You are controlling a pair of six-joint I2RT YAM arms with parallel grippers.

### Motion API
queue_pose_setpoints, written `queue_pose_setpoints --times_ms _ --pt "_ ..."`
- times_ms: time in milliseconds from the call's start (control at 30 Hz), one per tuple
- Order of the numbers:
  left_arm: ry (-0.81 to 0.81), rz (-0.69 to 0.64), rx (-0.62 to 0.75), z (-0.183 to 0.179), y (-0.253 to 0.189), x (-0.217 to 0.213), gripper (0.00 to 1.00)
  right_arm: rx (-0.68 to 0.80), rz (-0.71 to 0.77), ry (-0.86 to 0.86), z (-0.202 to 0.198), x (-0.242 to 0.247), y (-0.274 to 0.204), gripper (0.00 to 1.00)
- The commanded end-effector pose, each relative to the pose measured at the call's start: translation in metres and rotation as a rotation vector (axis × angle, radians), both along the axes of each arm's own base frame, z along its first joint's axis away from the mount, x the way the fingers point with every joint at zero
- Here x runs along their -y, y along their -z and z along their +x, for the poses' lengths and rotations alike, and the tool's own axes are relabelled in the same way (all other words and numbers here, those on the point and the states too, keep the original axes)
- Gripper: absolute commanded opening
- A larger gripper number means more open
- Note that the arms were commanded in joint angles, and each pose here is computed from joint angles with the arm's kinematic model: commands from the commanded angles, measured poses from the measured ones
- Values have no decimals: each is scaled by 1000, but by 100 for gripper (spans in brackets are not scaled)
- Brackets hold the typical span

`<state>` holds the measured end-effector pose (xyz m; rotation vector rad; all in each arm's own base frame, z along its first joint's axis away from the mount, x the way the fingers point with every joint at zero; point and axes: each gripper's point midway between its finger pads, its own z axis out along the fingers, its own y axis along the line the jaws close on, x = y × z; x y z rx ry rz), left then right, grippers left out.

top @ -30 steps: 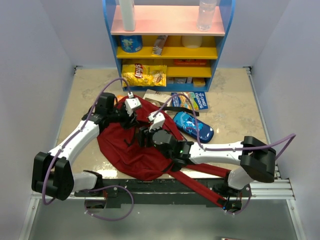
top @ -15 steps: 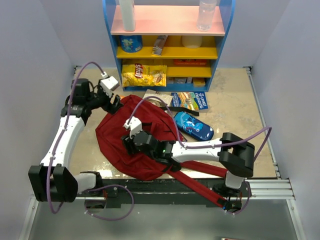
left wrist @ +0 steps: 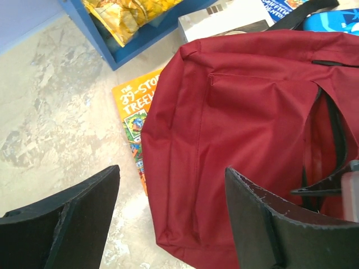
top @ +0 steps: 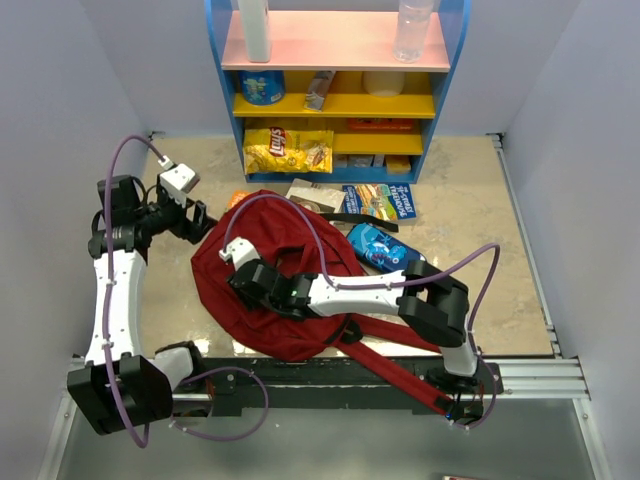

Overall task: Pack the student bag
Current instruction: Zip the student bag at the center of the board.

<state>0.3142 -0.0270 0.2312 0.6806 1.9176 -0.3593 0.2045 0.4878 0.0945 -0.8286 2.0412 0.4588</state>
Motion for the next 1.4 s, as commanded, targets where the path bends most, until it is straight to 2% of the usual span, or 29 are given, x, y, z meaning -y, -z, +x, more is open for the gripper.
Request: queue_pose_setpoints --times_ms 0,33,67,100,233,433,567,733,833,967,1167,1333,1367 --pt "48 -26 36 -7 -11 7 80 31 -55 37 9 6 -14 47" --pt "50 -27 42 -7 -12 8 80 31 -58 39 10 6 -12 45" --pt "47 -31 44 -9 -12 8 85 28 -59 36 9 6 -11 44" --pt "50 -32 52 -9 -13 9 100 29 -57 33 9 3 -12 42" --pt "62 -25 84 -13 -17 12 100 22 -86 33 11 1 -5 33" --pt "66 -19 95 -15 -13 12 100 0 -102 7 10 -3 1 27" --pt "59 -7 106 -14 -14 10 100 3 -94 25 19 -1 -7 0" --pt "9 -37 117 -6 -29 6 100 52 3 83 40 2 -53 0" --pt "47 -67 39 -9 -28 12 100 47 66 113 56 9 -73 0" --pt "199 -44 -6 -37 -13 27 100 17 123 125 69 15 -80 0" --pt "326 17 -72 -76 33 36 100 -2 239 139 81 14 -104 0" --pt "358 -19 -114 -83 52 41 100 -21 308 126 81 4 -117 0" --pt "388 -33 -84 -83 50 46 100 -26 318 129 82 3 -119 0"
